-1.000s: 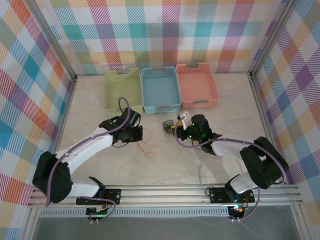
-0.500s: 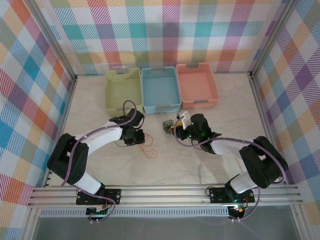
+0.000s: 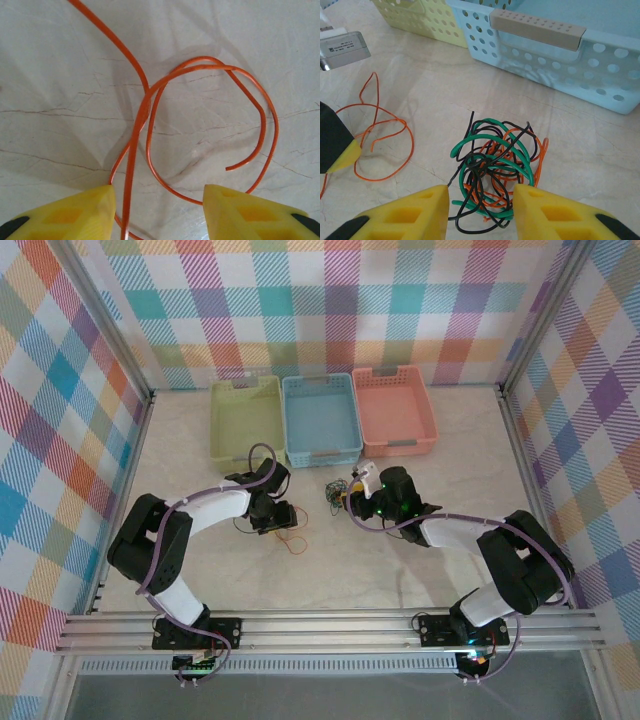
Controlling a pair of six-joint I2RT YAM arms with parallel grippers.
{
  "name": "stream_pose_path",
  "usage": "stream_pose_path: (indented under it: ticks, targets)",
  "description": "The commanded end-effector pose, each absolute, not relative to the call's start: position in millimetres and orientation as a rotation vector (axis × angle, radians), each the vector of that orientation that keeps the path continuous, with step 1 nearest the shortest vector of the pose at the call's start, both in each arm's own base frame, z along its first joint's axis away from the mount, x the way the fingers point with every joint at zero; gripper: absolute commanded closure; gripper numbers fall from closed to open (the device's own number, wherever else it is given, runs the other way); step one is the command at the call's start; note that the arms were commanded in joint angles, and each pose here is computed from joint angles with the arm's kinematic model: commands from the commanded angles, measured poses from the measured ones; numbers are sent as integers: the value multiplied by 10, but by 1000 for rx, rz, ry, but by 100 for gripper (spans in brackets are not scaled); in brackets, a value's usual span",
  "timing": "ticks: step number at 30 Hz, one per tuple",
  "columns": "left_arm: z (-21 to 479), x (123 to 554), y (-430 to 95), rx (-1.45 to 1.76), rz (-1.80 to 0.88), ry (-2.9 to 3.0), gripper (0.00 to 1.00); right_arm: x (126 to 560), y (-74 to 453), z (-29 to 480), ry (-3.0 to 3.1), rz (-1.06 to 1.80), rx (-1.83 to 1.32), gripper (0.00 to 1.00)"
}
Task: Untangle the cables
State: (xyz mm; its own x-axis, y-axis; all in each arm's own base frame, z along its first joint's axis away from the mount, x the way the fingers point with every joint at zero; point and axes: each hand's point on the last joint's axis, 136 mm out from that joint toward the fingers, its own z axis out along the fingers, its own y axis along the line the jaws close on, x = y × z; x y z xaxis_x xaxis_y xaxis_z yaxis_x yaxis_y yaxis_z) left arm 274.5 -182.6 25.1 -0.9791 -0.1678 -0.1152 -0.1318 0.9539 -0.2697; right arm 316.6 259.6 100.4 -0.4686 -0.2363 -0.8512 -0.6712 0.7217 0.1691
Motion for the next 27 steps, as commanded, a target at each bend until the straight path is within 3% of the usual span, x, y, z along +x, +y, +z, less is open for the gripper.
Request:
stream_pose_path:
  ticks: [1,4,7,15,27]
  targets:
    - [283,2755,-1754,-251,-353,2980,45,3188,2687,1097,2010,645,-721,60]
    - [384,2762,-1715,-249,-340,2951,44,3188,2688,1087,2014,645,-722,60]
    - [493,2787,-1697,-233,-335,2923,36,3190,2687,1083,2015,643,-722,60]
    - [428,2767,-1689,-223,-316,2948,36,3190,2686,1070,2021,641,-724,60]
    - [213,2691,-1769,-189,-298,3037,50,3188,2691,1069,2024,645,-725,59]
